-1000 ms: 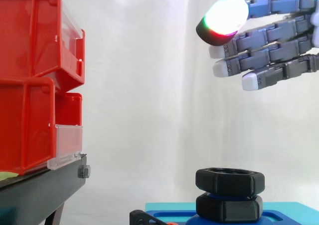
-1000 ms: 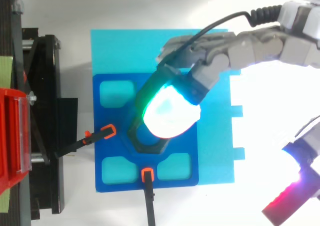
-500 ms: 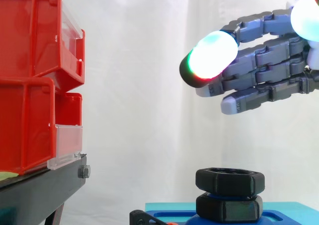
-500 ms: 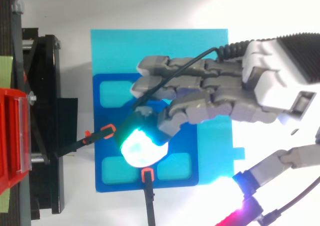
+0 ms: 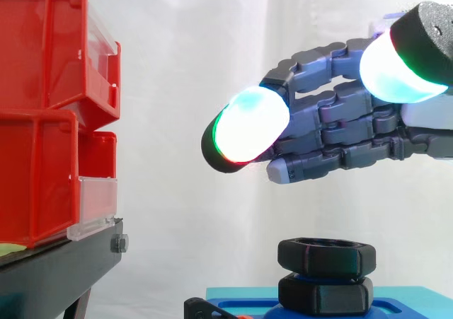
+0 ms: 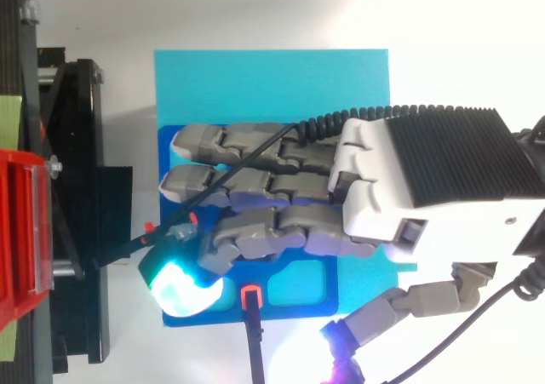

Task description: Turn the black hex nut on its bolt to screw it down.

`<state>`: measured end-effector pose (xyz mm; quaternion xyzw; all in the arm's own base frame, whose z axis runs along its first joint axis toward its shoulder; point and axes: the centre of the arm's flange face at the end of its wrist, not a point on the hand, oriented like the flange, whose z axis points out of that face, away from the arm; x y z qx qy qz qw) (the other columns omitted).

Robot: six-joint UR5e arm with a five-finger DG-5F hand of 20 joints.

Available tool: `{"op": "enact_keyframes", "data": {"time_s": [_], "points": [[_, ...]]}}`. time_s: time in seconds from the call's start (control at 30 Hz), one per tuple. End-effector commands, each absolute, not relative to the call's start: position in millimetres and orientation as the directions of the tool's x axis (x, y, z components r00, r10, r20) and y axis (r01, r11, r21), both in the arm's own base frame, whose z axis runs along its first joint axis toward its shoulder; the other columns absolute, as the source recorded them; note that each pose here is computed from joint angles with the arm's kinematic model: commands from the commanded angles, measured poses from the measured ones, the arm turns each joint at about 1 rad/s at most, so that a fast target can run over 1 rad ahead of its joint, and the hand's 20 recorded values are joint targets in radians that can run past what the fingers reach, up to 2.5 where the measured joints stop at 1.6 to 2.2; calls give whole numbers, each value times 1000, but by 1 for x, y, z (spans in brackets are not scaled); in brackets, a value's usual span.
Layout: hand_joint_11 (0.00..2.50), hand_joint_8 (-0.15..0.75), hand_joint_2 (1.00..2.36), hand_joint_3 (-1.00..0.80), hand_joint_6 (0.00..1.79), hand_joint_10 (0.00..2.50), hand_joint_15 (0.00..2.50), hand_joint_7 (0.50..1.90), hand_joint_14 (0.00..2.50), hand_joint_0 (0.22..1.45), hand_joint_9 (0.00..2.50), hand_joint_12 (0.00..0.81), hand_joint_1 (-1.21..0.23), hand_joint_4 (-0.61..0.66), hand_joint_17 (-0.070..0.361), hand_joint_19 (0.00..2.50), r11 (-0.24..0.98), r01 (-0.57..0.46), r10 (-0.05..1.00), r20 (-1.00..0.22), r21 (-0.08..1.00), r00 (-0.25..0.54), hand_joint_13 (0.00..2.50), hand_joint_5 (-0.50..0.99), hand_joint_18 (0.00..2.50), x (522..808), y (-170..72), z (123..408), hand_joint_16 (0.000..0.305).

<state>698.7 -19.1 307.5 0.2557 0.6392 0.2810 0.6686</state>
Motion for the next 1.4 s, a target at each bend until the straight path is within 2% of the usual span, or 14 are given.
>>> {"op": "enact_keyframes", "data": {"time_s": [0.0,0.17,0.43,0.63,0.87,1.27,1.3,1.33,1.37], "points": [[0,241,1000,-500,502,0,0,702,0,510,100,338,-541,137,103,52,725,-47,688,-725,687,20,0,-232,33,701,-17,306,46],[0,242,1000,-500,502,0,0,710,0,509,104,341,-538,139,104,58,745,-38,666,-745,666,15,0,-228,28,702,-18,299,46],[0,241,1000,-500,502,0,0,713,0,509,111,341,-534,141,104,60,823,-41,568,-822,567,30,0,-226,31,703,-16,300,46],[0,244,1000,-500,502,0,0,708,0,510,131,342,-544,144,105,47,844,-48,535,-844,534,25,0,-221,57,704,-8,299,47],[0,247,1000,-500,503,0,0,765,0,508,133,343,-526,154,106,53,867,-50,496,-868,495,20,0,-211,59,703,-4,298,47],[0,249,1000,-500,503,0,0,770,0,507,140,344,-516,156,106,58,902,-44,431,-901,429,42,0,-209,66,705,4,300,47],[0,249,1000,-500,503,0,0,770,0,508,140,344,-516,154,106,64,904,-41,428,-903,426,42,0,-209,66,705,5,298,47],[0,249,1000,-500,503,0,0,770,0,508,140,344,-516,154,106,57,906,-31,424,-906,423,24,0,-209,67,709,7,281,47],[0,249,1000,-500,503,0,0,769,0,507,140,344,-516,155,106,65,906,-24,424,-906,423,20,0,-209,67,710,7,277,47]]}}
